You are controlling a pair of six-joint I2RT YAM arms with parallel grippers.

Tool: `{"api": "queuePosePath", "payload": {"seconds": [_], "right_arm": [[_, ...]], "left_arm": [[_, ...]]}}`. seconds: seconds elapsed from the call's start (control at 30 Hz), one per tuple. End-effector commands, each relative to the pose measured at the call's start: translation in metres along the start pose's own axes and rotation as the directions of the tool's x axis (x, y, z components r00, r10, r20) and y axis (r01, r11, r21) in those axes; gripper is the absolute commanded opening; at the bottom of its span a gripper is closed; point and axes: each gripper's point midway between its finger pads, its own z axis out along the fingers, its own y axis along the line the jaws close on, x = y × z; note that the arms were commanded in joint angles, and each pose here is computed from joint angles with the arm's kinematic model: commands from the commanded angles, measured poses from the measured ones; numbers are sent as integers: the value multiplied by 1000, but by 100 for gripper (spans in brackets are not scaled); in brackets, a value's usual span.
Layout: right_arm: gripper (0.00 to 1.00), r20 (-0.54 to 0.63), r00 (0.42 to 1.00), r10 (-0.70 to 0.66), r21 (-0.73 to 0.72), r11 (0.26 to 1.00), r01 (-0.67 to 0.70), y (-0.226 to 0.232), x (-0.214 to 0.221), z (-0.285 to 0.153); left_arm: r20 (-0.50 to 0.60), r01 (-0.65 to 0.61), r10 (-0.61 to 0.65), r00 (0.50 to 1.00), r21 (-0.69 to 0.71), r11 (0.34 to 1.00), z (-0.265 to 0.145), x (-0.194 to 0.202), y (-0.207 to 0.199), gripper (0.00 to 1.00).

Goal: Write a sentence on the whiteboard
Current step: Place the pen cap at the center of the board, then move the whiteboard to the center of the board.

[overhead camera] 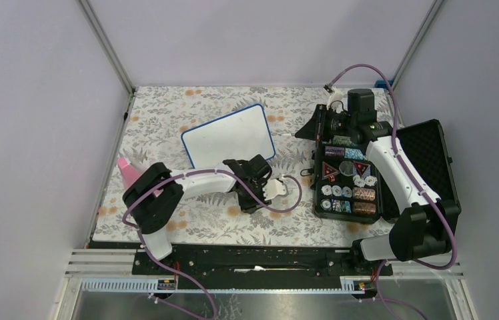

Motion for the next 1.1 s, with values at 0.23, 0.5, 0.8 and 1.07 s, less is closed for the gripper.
{"api": "queuePosePath", "payload": {"seconds": [0.23,0.5,0.8,1.07], "right_arm": [[0,39,998,-42,-40,998,44,14,-10,-8],[0,41,998,-45,-46,998,46,16,-12,-9],[0,36,999,-23,-46,999,25,10,-7,-12],[0,24,1000,-11,-51,999,12,8,-3,-11]], "left_arm": [[78,-75,75,994,4,997,-43,-23,-9,52],[-33,-372,371,928,-148,916,-91,0,13,66],[-225,-691,662,715,-83,718,-95,40,40,63],[-183,-797,782,595,-15,603,-89,48,68,60]]}}
